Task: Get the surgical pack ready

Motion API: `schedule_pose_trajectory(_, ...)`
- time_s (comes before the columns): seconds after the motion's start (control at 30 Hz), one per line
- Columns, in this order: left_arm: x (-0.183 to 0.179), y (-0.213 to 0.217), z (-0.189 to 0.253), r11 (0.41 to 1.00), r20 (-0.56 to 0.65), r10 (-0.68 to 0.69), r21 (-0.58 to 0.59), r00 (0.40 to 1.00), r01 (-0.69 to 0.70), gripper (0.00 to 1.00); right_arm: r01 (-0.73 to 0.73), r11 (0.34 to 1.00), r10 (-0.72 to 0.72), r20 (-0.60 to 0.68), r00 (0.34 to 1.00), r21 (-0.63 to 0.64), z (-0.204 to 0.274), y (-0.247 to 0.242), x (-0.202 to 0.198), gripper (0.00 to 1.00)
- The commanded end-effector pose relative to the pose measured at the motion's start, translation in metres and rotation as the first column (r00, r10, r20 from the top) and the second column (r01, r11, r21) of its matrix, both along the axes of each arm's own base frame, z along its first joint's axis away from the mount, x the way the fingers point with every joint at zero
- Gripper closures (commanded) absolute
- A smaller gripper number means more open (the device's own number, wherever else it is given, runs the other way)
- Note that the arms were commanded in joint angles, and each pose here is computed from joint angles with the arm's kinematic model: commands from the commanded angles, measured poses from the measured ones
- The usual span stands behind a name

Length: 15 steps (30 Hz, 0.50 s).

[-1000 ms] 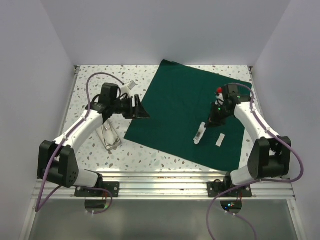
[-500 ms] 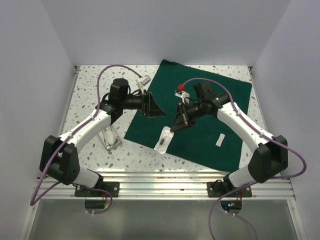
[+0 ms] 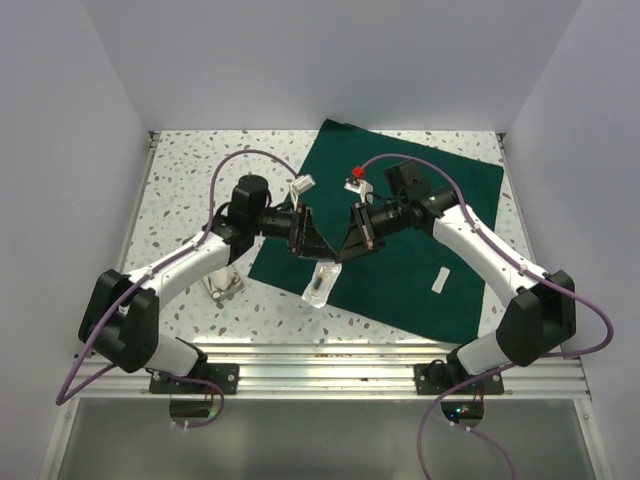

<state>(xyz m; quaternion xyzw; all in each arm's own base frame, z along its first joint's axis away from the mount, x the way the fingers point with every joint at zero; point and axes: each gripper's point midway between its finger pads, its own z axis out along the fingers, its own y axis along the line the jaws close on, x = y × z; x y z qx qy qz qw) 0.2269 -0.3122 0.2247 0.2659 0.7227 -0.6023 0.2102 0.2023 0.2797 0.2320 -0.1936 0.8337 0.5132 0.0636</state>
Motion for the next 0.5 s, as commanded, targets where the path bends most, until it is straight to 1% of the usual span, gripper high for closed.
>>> schedule_pose_trajectory(0.0, -0.014, 0.002, 0.024, 0.996, 0.061, -0.048, -0.067, 0.997, 0.053, 0.28, -0.018, 0.997, 0.014, 0.05, 0.999, 0.072, 0.028, 0.005, 0.001, 1.0)
schedule_pose_trajectory(0.03, -0.018, 0.004, 0.02, 0.997, 0.039, -0.057, -0.055, 0.998, 0.059, 0.29, -0.018, 0.997, 0.014, 0.056, 0.998, 0.074, 0.029, 0.006, 0.002, 1.0)
schedule_pose_trajectory(0.17, -0.026, 0.007, 0.017, 0.995, 0.023, -0.076, -0.056, 0.997, 0.077, 0.34, -0.01, 0.998, 0.006, 0.059, 0.998, 0.068, 0.028, 0.006, 0.005, 1.0)
schedule_pose_trajectory(0.23, -0.031, 0.009, 0.015, 0.995, 0.007, -0.088, -0.056, 0.996, 0.088, 0.46, -0.007, 0.998, 0.003, 0.059, 0.998, 0.061, 0.027, 0.007, 0.006, 1.0)
schedule_pose_trajectory(0.27, -0.032, 0.009, 0.015, 0.994, 0.006, -0.094, -0.057, 0.996, 0.094, 0.61, -0.003, 0.998, -0.001, 0.062, 0.998, 0.059, 0.027, 0.007, 0.007, 1.0)
schedule_pose_trajectory(0.33, -0.034, 0.011, 0.011, 0.995, -0.003, -0.092, -0.042, 0.996, 0.091, 0.77, 0.008, 0.999, -0.011, 0.062, 0.998, 0.045, 0.024, 0.007, 0.01, 1.0)
schedule_pose_trajectory(0.37, -0.032, 0.013, 0.009, 0.996, -0.004, -0.08, -0.032, 0.997, 0.08, 0.93, 0.017, 0.999, -0.019, 0.061, 0.998, 0.038, 0.022, 0.007, 0.013, 1.0)
schedule_pose_trajectory(0.4, -0.033, 0.015, 0.004, 0.998, -0.032, -0.069, -0.008, 0.997, 0.069, 1.0, 0.031, 0.999, -0.032, 0.055, 0.998, 0.016, 0.021, 0.006, 0.014, 1.0)
schedule_pose_trajectory(0.43, -0.027, 0.017, 0.0, 0.999, -0.021, -0.041, 0.011, 0.999, 0.042, 1.0, 0.063, 0.998, -0.062, 0.059, 0.996, -0.027, 0.012, 0.005, 0.022, 0.95)
schedule_pose_trajectory(0.47, -0.018, 0.023, -0.004, 1.0, -0.027, -0.002, 0.03, 1.0, 0.003, 1.0, 0.089, 0.994, -0.085, 0.076, 0.994, -0.057, 0.011, 0.003, 0.028, 0.82)
